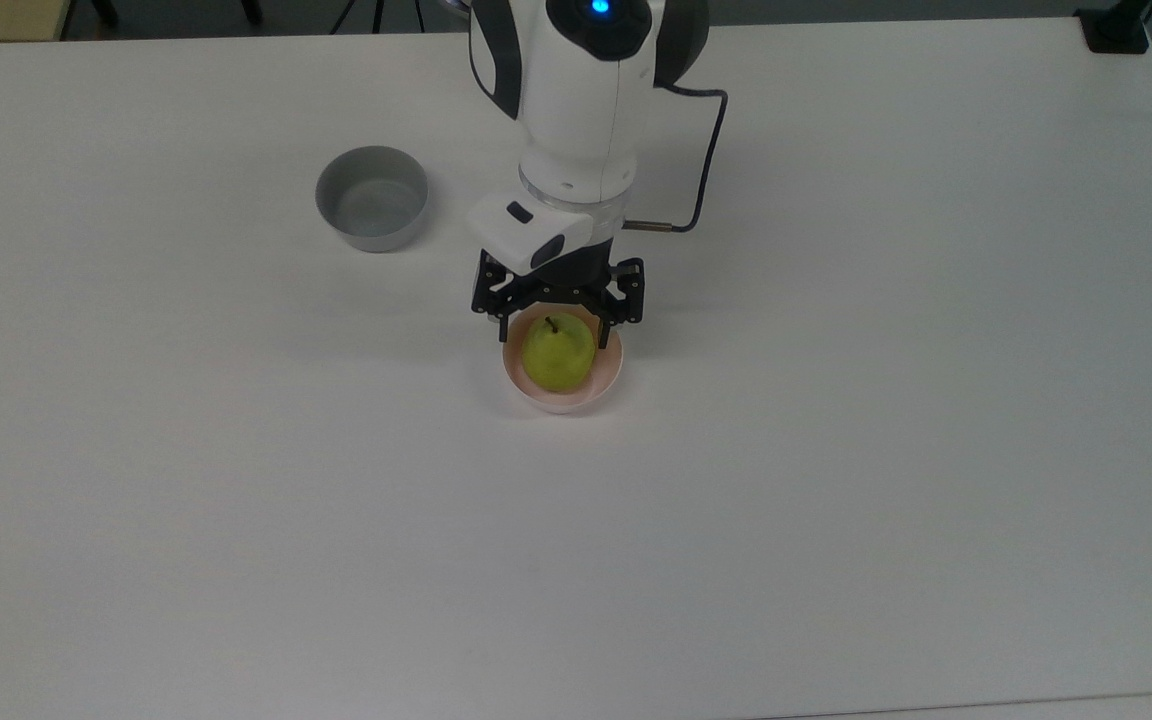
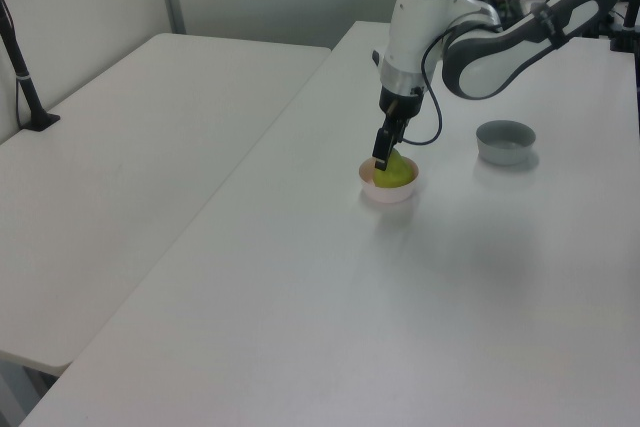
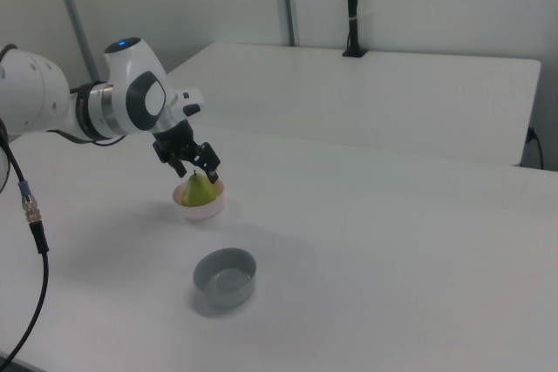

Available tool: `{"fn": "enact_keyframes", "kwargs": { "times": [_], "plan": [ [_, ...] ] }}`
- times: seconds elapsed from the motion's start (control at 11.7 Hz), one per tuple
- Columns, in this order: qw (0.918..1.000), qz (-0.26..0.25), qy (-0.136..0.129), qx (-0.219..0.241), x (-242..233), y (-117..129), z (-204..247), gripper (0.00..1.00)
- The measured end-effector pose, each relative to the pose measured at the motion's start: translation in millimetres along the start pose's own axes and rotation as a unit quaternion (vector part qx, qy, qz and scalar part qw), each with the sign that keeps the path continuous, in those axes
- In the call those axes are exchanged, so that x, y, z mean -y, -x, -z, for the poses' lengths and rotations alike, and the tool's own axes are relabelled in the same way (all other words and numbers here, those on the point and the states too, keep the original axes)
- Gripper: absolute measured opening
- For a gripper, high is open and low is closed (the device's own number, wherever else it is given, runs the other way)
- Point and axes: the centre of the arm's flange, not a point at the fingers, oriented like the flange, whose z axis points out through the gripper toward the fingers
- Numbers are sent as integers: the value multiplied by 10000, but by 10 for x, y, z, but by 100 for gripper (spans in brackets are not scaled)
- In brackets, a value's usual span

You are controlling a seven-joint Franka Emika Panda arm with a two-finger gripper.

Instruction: Place the pear in the bowl

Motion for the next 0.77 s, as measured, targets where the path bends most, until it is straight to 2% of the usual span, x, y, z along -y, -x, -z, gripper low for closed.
{"fn": "enact_keyframes", "kwargs": {
  "times": [0.17, 0.43, 0.69, 0.77],
  "plan": [
    [9999, -55, 130, -5, -73, -19, 285, 100],
    [9985, -237, 433, 220, -223, 22, 903, 100],
    [9959, -574, 327, 611, -511, 178, 1505, 100],
    [9953, -575, 184, 763, -699, 236, 1691, 100]
  ]
}}
